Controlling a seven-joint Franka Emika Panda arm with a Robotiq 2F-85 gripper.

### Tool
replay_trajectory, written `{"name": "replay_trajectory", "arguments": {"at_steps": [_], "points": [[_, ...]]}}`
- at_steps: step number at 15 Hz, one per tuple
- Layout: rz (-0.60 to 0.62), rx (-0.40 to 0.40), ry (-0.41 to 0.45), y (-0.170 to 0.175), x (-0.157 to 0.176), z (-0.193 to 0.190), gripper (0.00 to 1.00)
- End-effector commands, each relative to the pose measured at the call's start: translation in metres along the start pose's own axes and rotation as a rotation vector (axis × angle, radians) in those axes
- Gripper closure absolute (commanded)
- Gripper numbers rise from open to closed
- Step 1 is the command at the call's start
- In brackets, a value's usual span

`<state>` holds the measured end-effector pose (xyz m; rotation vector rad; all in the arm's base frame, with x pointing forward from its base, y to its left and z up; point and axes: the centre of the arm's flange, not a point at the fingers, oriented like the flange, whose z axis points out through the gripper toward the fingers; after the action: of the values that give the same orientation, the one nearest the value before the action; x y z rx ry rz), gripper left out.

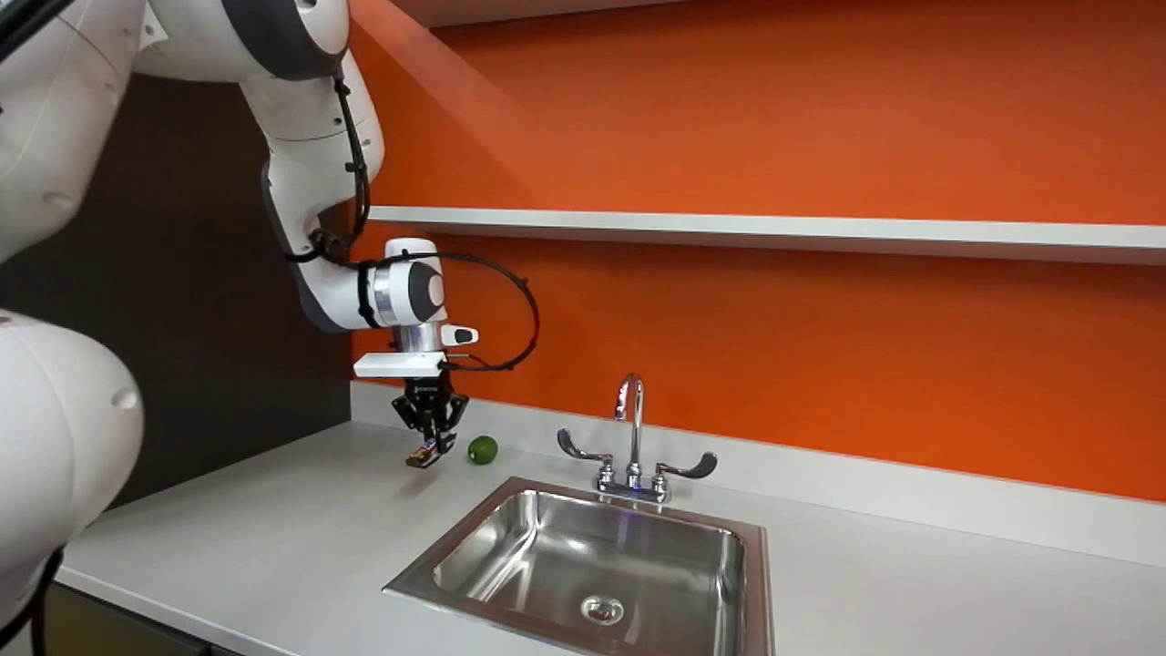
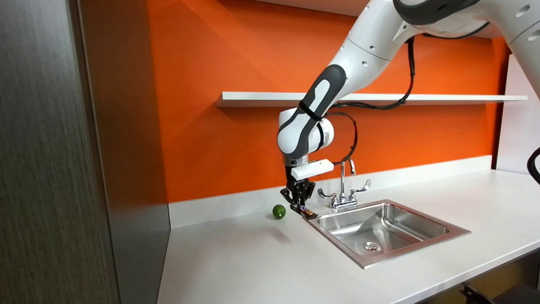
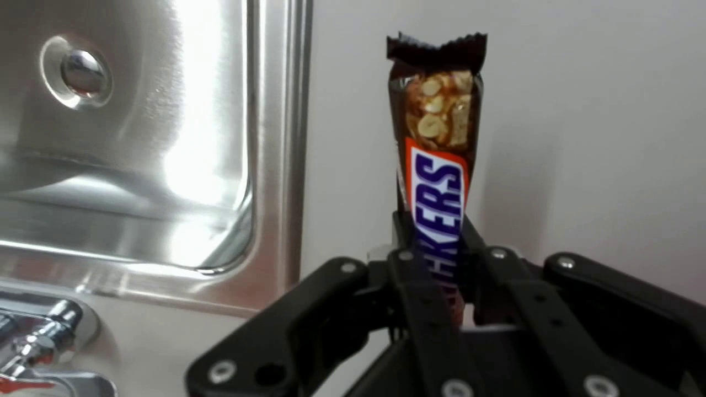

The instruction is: Put the packet in the sink

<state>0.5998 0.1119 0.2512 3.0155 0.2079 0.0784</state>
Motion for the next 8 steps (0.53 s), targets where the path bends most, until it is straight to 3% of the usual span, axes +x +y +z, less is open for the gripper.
{"name": "replay_trajectory", "arguments": {"at_steps": [1, 8], "points": [[0.103, 0.013, -0.023, 0.047, -0.026, 0.003, 0.95], [0.309, 0.025, -0.063, 0.144, -0.062, 0.038, 0.95]]}}
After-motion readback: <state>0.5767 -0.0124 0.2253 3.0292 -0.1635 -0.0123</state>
